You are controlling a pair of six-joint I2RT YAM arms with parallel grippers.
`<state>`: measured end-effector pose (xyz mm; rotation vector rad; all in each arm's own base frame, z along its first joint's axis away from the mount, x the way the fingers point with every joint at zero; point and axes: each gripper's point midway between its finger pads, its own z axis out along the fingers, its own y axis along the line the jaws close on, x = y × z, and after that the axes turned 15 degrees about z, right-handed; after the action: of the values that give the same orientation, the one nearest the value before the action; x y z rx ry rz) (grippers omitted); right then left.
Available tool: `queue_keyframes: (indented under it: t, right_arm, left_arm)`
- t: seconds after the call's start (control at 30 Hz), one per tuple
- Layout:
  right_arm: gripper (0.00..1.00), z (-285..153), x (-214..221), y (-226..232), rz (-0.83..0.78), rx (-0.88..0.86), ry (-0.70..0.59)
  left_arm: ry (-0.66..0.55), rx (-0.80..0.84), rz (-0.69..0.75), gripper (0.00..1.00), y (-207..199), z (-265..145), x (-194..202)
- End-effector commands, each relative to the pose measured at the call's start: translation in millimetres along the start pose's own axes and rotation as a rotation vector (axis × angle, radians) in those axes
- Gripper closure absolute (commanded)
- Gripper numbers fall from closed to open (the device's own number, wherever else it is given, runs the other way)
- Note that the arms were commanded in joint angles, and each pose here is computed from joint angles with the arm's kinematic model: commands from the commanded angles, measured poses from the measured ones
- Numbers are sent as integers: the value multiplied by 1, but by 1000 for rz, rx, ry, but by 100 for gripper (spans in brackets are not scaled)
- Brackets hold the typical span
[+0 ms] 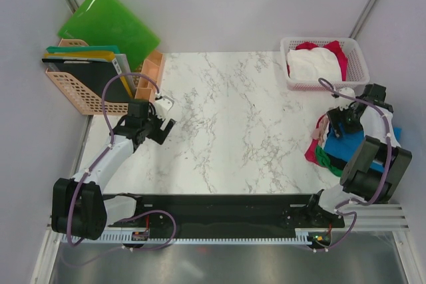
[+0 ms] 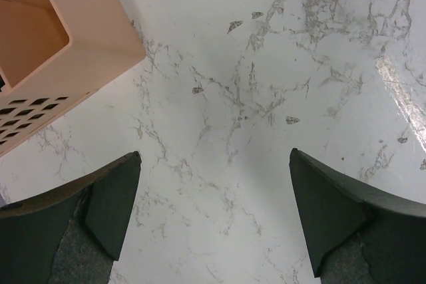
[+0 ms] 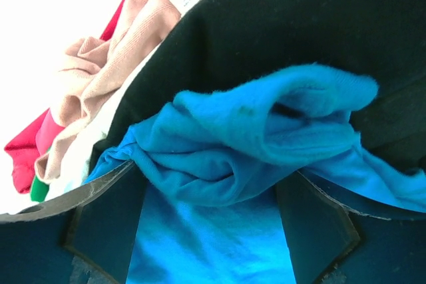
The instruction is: Fold and stack the t-shirts
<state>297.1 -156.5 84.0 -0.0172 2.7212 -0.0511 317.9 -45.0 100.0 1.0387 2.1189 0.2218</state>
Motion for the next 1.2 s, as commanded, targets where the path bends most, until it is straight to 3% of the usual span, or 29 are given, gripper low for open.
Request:
queue_keyframes:
  t: [0.0, 0.2, 0.43, 0.67, 1.17]
  right_arm:
    - [18, -6, 97, 26, -105, -44, 289]
    - [17, -11, 124, 45, -261, -76, 290]
    - [16, -21, 94, 35, -365, -32, 219]
    - [16, -6, 84, 43, -489, -5, 260]
    - [14, 0, 63, 52, -561, 12, 204]
  left_arm:
    - [-47, -25, -26, 0, 5, -4, -9]
    - [-55, -18, -33, 0, 7, -2, -14]
    - [-58, -24, -34, 0, 8, -4, -14]
    - [-50, -26, -29, 0, 6, -4, -10]
    - [-36, -30, -26, 0, 4, -4, -5]
